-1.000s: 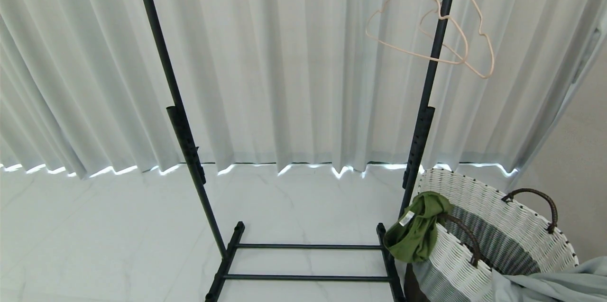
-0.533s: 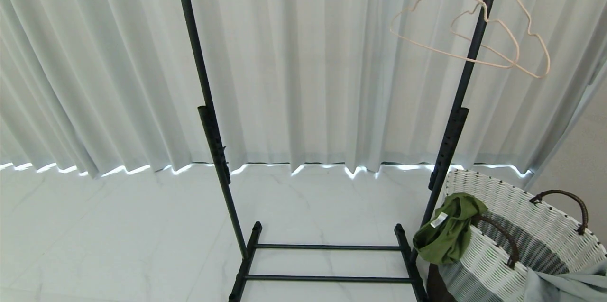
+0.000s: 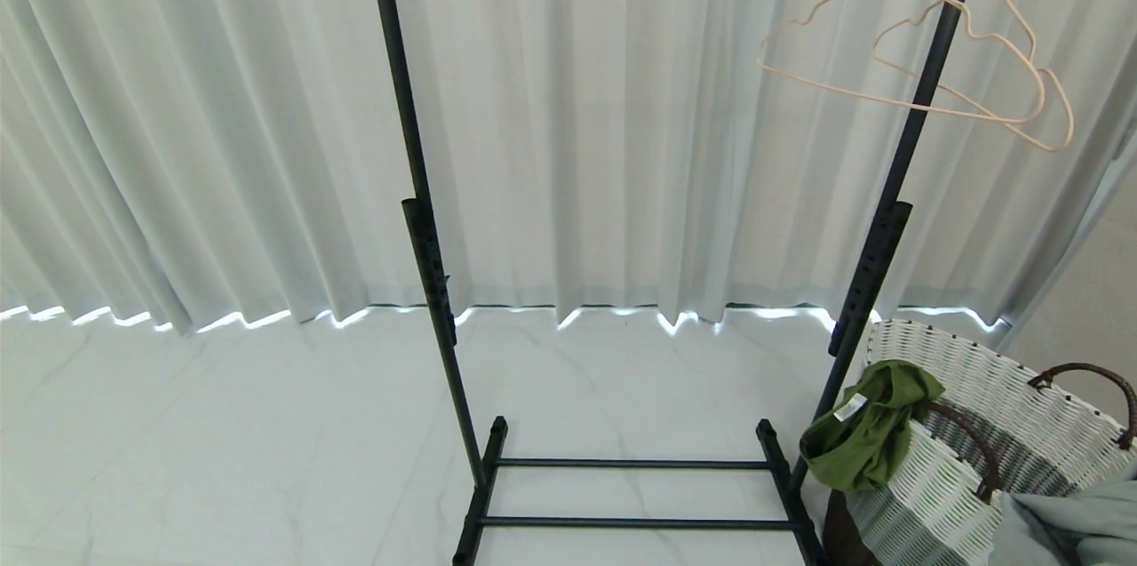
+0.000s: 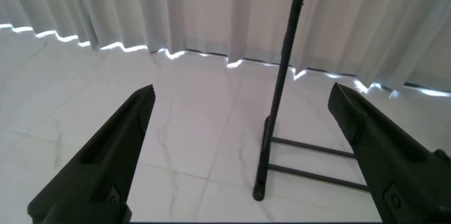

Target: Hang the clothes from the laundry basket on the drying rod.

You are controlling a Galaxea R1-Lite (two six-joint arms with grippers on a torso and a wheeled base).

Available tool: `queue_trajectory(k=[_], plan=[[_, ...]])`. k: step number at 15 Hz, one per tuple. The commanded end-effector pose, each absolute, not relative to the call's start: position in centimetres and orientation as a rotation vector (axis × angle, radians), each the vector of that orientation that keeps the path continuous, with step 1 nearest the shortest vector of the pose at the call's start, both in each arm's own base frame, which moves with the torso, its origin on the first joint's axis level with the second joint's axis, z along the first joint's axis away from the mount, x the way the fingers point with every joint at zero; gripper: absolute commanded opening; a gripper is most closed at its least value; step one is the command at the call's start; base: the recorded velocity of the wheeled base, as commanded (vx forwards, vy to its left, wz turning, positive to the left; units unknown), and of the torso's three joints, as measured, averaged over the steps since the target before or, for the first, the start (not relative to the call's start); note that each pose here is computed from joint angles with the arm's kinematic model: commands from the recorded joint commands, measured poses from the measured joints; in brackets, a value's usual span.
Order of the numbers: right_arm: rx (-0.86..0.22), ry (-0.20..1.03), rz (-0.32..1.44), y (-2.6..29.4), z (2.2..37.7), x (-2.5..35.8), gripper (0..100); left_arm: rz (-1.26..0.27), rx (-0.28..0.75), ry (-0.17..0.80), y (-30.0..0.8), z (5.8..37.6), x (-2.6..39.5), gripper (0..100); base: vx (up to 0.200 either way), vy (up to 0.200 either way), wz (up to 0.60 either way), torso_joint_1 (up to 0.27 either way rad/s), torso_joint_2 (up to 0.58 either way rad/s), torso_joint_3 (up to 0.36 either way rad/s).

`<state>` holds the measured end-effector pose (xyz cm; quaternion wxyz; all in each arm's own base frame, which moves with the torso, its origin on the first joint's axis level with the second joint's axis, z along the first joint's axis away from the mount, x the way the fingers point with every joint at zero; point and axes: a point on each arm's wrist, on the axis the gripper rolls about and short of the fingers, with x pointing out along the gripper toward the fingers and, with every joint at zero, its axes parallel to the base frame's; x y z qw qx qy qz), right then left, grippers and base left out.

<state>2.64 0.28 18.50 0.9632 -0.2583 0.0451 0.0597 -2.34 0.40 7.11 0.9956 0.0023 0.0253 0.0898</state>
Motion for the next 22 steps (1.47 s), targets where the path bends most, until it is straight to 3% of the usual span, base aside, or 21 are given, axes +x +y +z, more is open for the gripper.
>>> queue_trajectory(k=[1, 4, 6, 9, 14, 15, 16, 17, 18, 20, 22], plan=[[-0.447, 0.073, 0.234, 1.0, 20.5, 3.9, 0, 0.181, 0.011, 0.053, 0.4, 7.1, -2.3, 100, 0.000, 0.000, 0.00, 0.000, 0.00, 0.000], [-0.261, 0.062, 0.488, 2.6, 22.4, 4.8, 0, 0.166, 0.091, 0.056, 0.4, 7.1, -2.3, 100, 0.000, 0.000, 0.00, 0.000, 0.00, 0.000], [-0.205, 0.065, 0.588, 3.1, 22.9, 5.1, 0, 0.165, 0.094, 0.057, 0.4, 7.1, -2.3, 100, 0.000, 0.000, 0.00, 0.000, 0.00, 0.000], [-0.198, 0.077, 0.706, 3.6, 23.0, 5.4, 0, 0.163, 0.099, 0.055, 0.4, 7.1, -2.3, 100, 0.000, 0.000, 0.00, 0.000, 0.00, 0.000], [-0.182, 0.087, 0.721, 4.1, 23.7, 6.2, 0, 0.163, 0.097, 0.052, 0.4, 7.1, -2.3, 100, 0.000, 0.000, 0.00, 0.000, 0.00, 0.000], [-0.181, 0.085, 0.721, 4.1, 23.8, 6.2, 0, 0.138, 0.064, -0.040, 0.3, 9.1, -2.8, 100, 0.000, 0.000, 0.00, 0.000, 0.00, 0.000], [-0.183, 0.093, 0.721, 4.1, 23.6, 6.2, 0, 0.050, -0.007, -0.173, 0.2, 13.3, -4.0, 100, 0.000, 0.000, 0.00, 0.000, 0.00, 0.000], [-0.185, 0.104, 0.722, 4.2, 23.5, 6.3, 0, 0.008, -0.007, -0.244, 0.0, 16.2, -5.1, 100, 0.000, 0.000, 0.00, 0.000, 0.00, 0.000], [-0.185, 0.107, 0.722, 4.4, 23.6, 6.6, 0, 0.019, 0.045, -0.251, -0.1, 17.3, -5.2, 100, 0.000, 0.000, 0.00, 0.000, 0.00, 0.000], [-0.183, 0.093, 0.721, 4.7, 24.6, 7.2, 0, -0.012, 0.126, -0.161, -0.1, 17.7, -3.5, 100, 0.000, 0.000, 0.00, 0.000, 0.00, 0.000], [-0.179, 0.073, 0.723, 5.1, 25.8, 7.9, 0, -0.229, 0.120, 0.028, -0.5, 18.3, 0.2, 100, 0.000, 0.000, 0.00, 0.000, 0.00, 0.000]])
